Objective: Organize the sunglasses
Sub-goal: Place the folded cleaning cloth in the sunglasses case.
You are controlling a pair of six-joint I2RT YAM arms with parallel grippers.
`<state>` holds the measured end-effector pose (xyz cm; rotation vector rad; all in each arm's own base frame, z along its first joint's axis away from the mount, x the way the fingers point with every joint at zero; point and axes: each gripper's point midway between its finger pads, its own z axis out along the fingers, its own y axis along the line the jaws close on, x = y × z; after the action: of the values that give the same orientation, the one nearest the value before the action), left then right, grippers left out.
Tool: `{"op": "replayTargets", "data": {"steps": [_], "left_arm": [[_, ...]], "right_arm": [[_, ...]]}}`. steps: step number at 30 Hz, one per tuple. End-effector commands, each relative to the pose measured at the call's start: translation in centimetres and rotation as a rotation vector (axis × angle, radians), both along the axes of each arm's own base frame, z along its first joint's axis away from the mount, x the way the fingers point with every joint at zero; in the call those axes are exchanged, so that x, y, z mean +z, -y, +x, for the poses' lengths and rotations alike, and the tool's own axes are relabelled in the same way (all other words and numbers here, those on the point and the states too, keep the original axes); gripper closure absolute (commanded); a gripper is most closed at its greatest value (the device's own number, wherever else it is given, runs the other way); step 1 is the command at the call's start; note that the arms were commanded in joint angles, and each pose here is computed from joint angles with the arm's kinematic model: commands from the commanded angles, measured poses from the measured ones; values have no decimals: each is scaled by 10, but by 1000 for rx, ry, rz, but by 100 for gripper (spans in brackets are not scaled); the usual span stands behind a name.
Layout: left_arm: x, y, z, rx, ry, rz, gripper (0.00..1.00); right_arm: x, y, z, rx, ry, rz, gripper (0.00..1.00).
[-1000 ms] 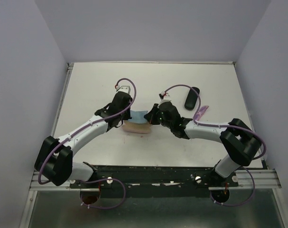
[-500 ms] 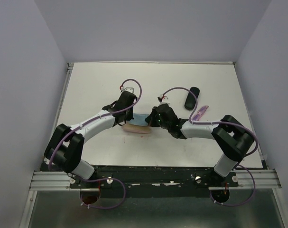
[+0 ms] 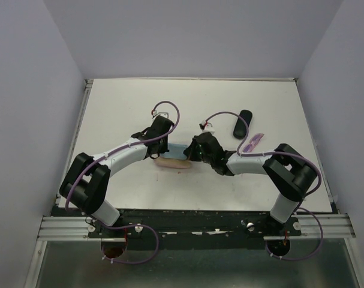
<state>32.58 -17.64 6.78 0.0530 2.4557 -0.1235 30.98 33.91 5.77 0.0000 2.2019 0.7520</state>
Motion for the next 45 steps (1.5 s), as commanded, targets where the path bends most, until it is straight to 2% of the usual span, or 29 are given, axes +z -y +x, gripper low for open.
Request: {"op": "replayTargets", "data": {"steps": [1,30,39,45], "left_arm": [[3,-1,5,29,11,-11,100],[-11,-6,10,100,-50,49,100],[-15,-10,4,118,-81,58,100],[-10,-14,4,147,-73,67,88]], "right_arm": [[-9,-2,-3,-5,-5,8,99],[-20,3,5,-64,-28,-26,98],[-13,2,6,-56,-14,-26,92],[-9,1,6,-52,-12,-14,84]]}}
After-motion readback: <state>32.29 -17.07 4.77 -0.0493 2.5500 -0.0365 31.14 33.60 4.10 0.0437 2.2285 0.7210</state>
